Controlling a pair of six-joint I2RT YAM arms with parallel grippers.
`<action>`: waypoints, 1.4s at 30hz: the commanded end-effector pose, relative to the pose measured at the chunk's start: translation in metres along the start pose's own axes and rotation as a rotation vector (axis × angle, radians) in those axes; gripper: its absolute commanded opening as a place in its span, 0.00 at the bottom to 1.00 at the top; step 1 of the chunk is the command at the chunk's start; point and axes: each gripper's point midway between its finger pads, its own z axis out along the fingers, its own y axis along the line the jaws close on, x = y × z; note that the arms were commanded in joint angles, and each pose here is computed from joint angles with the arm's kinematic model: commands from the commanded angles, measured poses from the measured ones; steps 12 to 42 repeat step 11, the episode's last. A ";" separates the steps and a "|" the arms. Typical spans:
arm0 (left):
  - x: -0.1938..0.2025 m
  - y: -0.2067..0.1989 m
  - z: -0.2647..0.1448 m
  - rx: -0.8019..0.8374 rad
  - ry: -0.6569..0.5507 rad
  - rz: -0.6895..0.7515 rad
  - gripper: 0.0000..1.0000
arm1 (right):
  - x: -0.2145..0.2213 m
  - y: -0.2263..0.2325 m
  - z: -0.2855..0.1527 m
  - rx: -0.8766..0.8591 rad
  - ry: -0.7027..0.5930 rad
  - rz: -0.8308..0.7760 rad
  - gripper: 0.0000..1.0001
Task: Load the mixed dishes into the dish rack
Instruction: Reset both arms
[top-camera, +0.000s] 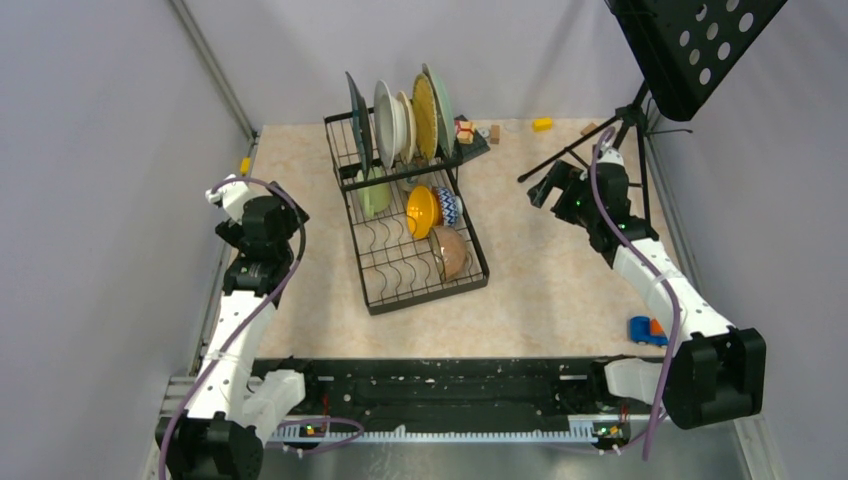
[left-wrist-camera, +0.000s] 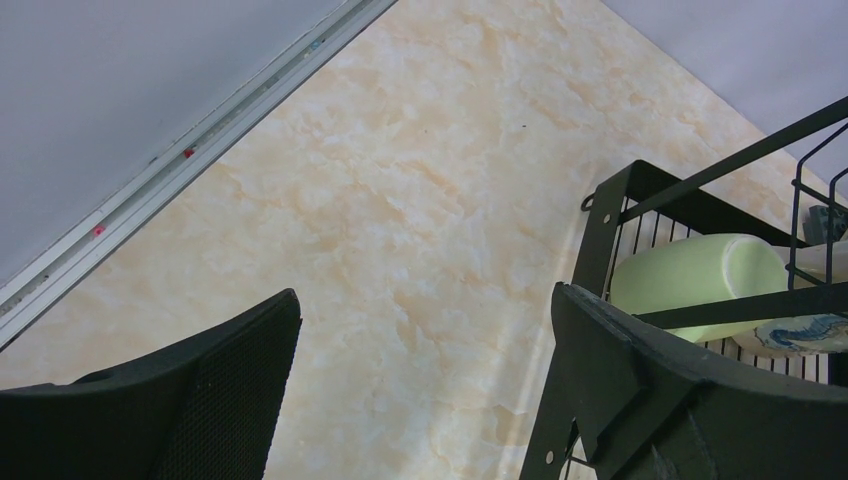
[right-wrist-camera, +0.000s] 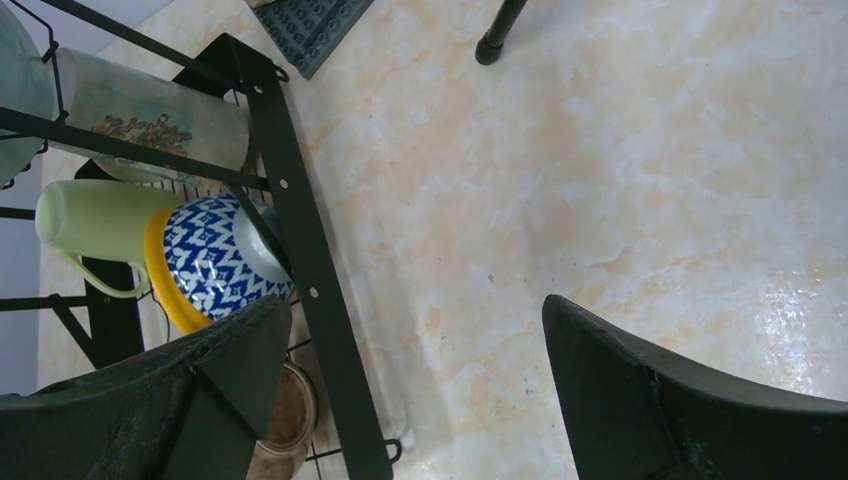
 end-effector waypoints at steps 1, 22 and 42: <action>-0.031 -0.009 -0.005 0.024 -0.083 -0.038 0.99 | -0.027 0.013 -0.004 -0.032 -0.076 0.008 0.99; -0.032 -0.007 -0.005 0.009 -0.084 -0.042 0.99 | -0.026 0.011 -0.003 -0.026 -0.076 0.000 0.99; -0.032 -0.007 -0.005 0.009 -0.084 -0.042 0.99 | -0.026 0.011 -0.003 -0.026 -0.076 0.000 0.99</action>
